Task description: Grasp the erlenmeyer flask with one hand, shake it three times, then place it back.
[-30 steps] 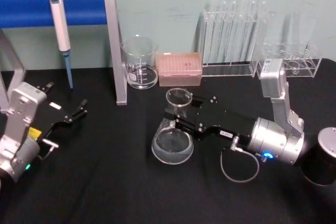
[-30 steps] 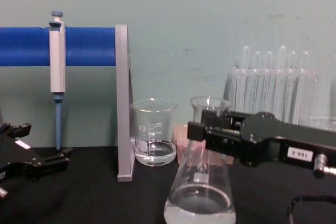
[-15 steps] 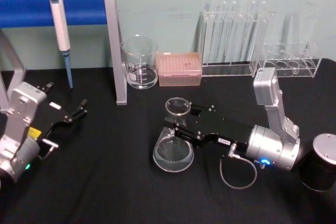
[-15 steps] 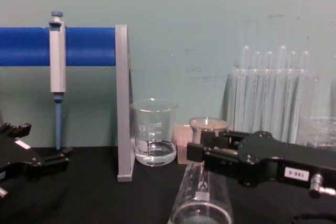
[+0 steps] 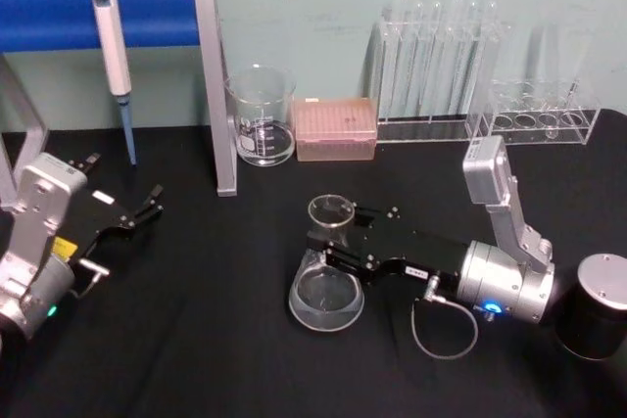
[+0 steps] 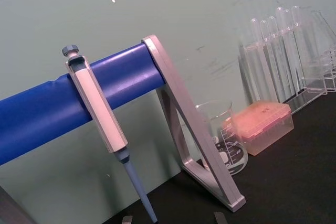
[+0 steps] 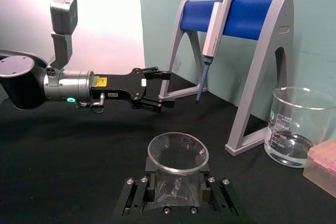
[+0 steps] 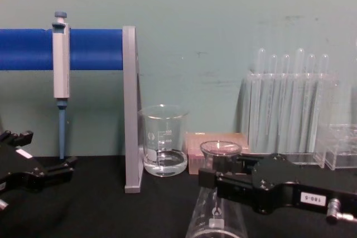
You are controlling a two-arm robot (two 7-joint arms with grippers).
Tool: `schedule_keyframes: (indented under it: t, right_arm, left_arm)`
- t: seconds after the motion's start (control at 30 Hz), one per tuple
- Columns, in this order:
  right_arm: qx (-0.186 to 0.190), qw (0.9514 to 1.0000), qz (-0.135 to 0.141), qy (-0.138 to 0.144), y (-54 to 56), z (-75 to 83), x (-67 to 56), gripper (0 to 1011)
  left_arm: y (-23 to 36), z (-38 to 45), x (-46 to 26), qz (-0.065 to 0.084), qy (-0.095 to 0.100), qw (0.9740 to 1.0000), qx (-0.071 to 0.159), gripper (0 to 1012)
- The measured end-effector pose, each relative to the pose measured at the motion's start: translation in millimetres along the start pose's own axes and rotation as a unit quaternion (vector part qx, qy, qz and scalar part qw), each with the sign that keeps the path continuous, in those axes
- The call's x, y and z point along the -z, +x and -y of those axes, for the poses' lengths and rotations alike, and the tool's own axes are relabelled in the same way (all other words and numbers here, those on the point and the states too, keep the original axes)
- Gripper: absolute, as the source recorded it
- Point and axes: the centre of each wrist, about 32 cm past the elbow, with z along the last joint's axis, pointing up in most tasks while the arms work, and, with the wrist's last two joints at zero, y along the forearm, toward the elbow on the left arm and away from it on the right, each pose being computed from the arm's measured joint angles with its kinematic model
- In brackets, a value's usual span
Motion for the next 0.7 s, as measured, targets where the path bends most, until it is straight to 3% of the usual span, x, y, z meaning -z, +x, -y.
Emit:
schedule_keyframes:
  t: [0.7]
  right_arm:
    - [-0.006,0.9998,-0.004,-0.016,1.2,-1.3,3.1,451]
  left_arm:
    - [0.0,0.0,0.0,0.000,0.000,1.0000,0.000,1001]
